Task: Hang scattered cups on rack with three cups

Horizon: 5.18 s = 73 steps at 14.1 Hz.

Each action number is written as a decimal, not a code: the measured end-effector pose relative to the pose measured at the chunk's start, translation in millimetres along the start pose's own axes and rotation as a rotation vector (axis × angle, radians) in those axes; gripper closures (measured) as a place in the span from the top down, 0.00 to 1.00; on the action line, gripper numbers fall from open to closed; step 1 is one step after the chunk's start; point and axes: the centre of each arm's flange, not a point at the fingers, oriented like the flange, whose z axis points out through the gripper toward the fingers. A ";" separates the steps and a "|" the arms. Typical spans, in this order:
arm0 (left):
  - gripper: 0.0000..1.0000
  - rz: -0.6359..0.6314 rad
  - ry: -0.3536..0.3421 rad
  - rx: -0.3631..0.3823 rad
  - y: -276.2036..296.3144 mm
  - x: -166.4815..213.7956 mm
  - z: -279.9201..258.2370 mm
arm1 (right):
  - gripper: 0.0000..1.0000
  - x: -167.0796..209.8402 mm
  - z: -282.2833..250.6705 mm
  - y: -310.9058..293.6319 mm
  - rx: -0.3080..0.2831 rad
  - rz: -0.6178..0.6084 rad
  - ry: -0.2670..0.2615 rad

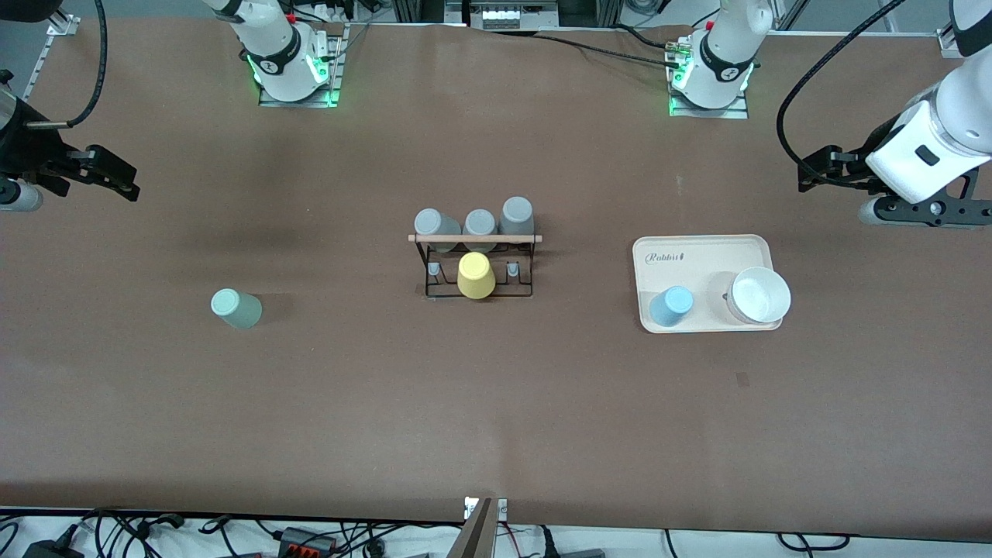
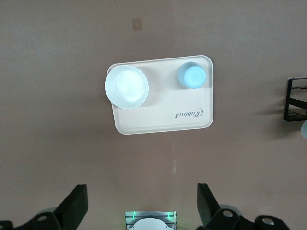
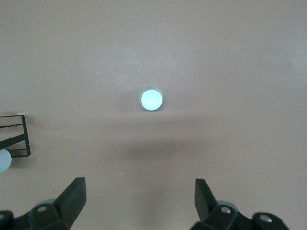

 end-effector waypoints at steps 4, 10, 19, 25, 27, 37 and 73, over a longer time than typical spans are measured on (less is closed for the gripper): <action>1.00 -0.002 0.000 0.000 -0.6 0.0 0.0 | 1.00 0.5 -2.7 -4.9 -0.011 -0.011 0.007; 1.00 0.011 -0.003 -0.022 6.5 25.1 25.3 | 1.00 3.8 -4.9 -0.9 -0.010 -0.002 0.019; 1.00 0.098 -0.092 -0.094 85.3 144.3 239.3 | 1.00 8.1 -2.7 -4.6 -0.009 -0.009 0.028; 1.00 0.082 -0.070 -0.101 90.5 163.1 291.5 | 1.00 3.6 -9.0 -7.2 -0.008 -0.014 0.037; 1.00 0.090 -0.062 -0.079 89.7 161.8 304.7 | 1.00 1.5 -11.8 -8.7 -0.008 -0.017 0.040; 0.81 0.106 -0.086 -0.065 96.9 143.4 357.9 | 1.00 -0.3 -12.5 -21.9 -0.007 -0.040 0.040; 0.66 -0.385 -0.145 -0.364 366.3 87.3 218.5 | 1.00 81.8 367.2 1.5 -0.008 -0.121 -0.168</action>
